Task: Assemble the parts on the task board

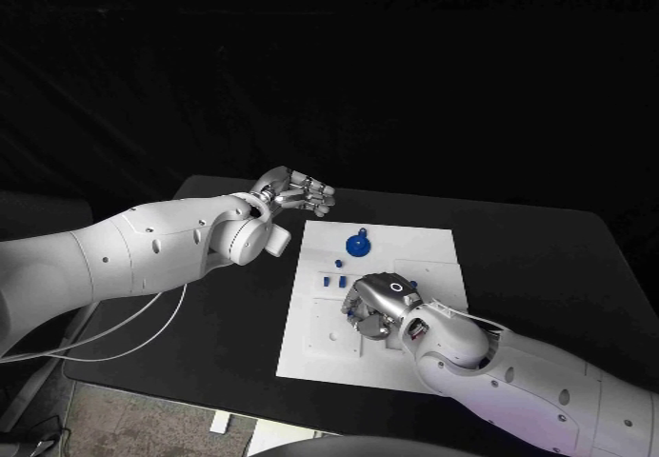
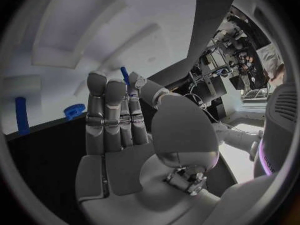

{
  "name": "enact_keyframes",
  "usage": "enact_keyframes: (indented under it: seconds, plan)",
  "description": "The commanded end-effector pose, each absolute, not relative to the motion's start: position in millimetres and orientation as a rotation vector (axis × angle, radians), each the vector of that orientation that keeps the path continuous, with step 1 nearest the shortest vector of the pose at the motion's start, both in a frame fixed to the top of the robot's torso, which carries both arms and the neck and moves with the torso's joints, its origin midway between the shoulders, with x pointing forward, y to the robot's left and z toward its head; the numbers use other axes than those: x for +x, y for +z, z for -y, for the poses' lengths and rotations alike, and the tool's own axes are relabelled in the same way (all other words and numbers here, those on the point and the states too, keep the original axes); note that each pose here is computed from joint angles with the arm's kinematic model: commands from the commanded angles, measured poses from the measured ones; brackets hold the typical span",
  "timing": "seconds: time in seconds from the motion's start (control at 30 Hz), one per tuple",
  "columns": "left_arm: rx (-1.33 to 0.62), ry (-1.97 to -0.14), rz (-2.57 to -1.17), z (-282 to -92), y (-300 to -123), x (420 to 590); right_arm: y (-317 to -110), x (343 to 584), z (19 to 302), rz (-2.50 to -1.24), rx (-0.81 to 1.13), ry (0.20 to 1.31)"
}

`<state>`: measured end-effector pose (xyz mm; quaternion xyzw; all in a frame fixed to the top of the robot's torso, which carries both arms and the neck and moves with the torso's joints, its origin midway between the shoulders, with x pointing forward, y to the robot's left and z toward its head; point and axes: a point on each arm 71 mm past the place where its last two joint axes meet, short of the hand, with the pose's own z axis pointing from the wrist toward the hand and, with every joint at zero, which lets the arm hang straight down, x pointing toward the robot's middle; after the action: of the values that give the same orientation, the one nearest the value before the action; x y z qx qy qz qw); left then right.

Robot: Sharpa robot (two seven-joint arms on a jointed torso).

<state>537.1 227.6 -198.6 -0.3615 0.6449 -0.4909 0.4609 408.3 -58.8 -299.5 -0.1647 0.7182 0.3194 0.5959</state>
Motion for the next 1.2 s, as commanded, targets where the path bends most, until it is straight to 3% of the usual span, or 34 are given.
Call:
enact_keyframes:
  seconds: [0.03, 1.2]
  plan:
    - [-0.887, -1.228, -1.588, -225.5, -197.3, 537.0, -306, 406, 59, -1.701, -0.424, 0.724]
    - [-0.888, -1.229, -1.595, -225.0, -197.7, 537.4, -320, 404, 64, -1.76, -0.455, 0.708]
